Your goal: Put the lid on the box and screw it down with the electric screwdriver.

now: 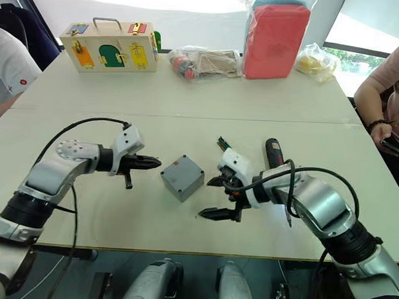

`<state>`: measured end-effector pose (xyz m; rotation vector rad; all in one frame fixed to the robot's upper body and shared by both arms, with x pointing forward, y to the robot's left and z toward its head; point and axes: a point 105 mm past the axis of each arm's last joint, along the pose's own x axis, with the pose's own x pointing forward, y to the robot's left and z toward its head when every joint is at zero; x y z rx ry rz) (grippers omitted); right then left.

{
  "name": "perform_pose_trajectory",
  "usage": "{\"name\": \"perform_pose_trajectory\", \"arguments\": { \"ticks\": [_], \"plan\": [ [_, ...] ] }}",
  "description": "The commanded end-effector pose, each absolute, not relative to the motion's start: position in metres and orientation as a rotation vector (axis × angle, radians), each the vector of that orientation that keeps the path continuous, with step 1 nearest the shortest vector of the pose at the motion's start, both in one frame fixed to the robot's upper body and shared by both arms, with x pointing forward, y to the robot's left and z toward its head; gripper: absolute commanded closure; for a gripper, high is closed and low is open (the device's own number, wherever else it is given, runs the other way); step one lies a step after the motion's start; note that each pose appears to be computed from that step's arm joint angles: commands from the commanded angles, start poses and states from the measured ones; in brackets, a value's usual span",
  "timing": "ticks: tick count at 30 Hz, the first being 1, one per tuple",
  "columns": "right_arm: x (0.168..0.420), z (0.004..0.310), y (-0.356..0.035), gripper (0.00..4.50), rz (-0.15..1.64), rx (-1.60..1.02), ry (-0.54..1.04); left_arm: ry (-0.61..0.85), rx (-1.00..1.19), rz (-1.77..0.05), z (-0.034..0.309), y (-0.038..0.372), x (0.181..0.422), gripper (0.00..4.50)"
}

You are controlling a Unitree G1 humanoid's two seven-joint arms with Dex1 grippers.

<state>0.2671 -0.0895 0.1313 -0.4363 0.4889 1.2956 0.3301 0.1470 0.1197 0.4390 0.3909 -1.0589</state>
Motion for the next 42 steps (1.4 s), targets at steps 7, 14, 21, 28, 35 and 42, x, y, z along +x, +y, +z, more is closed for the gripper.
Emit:
{"name": "perform_pose_trajectory", "arguments": {
  "ticks": [7,14,21,28,35,42],
  "plan": [
    [0.29,0.127,-0.08,0.07,1.299,-0.543,0.39,0.416,0.323,-1.182,0.115,0.123,0.279,4.5],
    [0.267,0.123,-0.068,0.07,1.385,-0.487,0.413,0.35,0.306,-1.097,0.119,0.115,0.298,4.5],
    [0.263,0.121,-0.067,0.07,1.377,-0.47,0.425,0.34,0.298,-1.105,0.124,0.115,0.301,4.5],
    [0.265,0.12,-0.069,0.07,1.354,-0.473,0.423,0.363,0.309,-1.129,0.124,0.117,0.296,4.5],
    [0.28,0.156,-0.098,0.07,1.265,-0.431,0.383,0.333,0.339,-1.071,0.148,0.143,0.309,4.5],
    [0.355,0.192,-0.13,0.07,0.955,-0.186,0.214,0.197,0.24,-1.125,0.196,0.13,0.316,4.5]
  ]
}}
